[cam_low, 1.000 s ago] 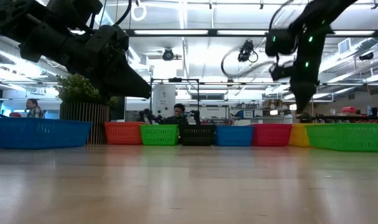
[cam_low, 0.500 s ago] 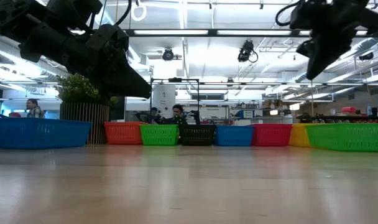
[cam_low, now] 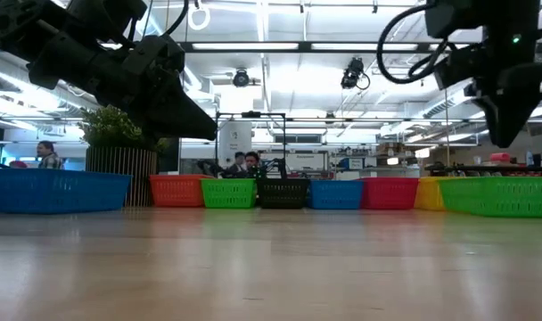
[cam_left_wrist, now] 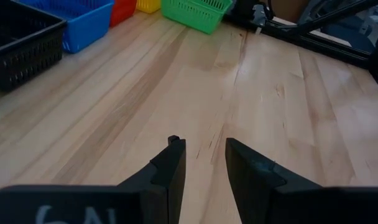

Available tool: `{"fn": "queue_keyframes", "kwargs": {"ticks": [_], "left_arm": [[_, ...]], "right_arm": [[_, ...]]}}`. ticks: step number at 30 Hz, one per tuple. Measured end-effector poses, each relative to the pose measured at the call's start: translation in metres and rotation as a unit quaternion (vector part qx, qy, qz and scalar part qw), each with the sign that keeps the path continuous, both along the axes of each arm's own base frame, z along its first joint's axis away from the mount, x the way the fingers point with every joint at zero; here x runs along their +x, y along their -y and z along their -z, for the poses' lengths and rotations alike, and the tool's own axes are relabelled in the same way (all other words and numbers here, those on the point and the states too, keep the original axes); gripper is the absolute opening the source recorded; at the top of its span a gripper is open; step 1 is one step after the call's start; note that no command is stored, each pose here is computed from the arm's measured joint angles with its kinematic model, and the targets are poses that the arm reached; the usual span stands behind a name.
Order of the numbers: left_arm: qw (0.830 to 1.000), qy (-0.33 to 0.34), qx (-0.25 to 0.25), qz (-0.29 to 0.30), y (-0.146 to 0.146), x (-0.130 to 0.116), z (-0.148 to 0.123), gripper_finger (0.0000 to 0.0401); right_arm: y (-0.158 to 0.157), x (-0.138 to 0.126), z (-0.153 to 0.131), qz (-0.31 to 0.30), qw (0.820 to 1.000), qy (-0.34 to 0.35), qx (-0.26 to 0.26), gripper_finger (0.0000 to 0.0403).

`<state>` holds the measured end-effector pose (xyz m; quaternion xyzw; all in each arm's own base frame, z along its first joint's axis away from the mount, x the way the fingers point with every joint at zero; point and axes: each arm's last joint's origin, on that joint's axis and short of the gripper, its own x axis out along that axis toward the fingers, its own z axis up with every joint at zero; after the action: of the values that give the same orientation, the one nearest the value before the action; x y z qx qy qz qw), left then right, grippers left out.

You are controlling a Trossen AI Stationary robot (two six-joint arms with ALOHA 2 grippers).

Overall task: Stack baskets by color
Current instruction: Stack the bottom green bin on top of the top green bin

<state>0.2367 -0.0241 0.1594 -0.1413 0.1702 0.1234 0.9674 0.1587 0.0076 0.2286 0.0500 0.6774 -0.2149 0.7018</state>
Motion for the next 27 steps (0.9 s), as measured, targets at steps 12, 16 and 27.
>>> {"fn": "queue_keyframes", "kwargs": {"ticks": [12,16,27], "left_arm": [[1.0,-0.002,0.0,0.0,0.0,0.0,0.0,0.0119],[1.0,-0.002,0.001,0.0,0.0,0.0,0.0,0.0119],[1.0,-0.003,0.001,0.0,0.0,0.0,0.0,0.0119]], "right_arm": [[0.019,0.01,0.049,-0.026,0.996,-0.077,0.031,0.0144],[0.021,0.014,0.056,-0.019,0.995,-0.096,0.035,0.012],[0.012,0.033,0.064,-0.063,0.991,-0.098,0.069,0.0011]]}}
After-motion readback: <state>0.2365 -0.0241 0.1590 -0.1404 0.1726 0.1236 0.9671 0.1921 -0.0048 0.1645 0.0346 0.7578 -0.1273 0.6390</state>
